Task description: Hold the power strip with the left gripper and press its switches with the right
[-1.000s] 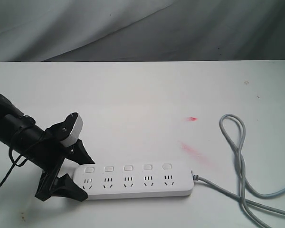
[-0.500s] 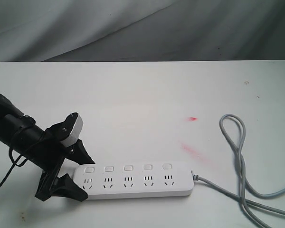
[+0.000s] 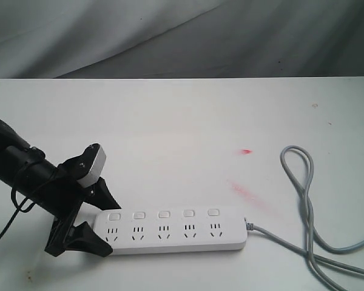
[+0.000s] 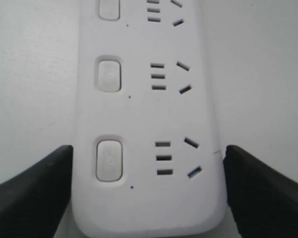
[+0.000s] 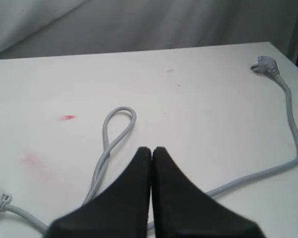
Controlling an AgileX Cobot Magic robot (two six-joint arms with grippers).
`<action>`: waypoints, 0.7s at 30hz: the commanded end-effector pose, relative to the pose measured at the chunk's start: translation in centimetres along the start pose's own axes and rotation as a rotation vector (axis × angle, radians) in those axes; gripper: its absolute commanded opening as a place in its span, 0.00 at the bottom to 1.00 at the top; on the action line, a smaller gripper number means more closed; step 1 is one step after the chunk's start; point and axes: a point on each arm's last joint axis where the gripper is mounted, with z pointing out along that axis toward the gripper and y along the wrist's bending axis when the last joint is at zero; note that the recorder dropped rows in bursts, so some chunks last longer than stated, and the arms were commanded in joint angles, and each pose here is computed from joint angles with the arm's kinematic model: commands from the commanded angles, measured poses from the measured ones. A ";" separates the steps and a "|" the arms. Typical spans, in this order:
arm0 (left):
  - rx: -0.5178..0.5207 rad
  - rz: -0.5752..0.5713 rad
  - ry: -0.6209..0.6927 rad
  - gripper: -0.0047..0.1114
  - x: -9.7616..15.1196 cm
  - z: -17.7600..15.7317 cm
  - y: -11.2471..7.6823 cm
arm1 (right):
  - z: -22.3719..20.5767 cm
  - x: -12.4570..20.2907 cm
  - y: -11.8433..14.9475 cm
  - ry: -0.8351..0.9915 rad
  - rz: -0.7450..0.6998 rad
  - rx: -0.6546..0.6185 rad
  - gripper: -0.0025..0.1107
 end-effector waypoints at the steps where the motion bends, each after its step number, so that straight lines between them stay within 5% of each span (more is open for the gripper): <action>1: -0.009 -0.006 0.005 0.04 -0.1 0.0 0.1 | 0.1 0.0 -0.2 -0.037 -0.019 0.021 0.02; 21: -0.008 -0.004 0.007 0.04 0.0 0.0 0.1 | 0.1 0.0 0.1 -0.034 0.064 -0.011 0.02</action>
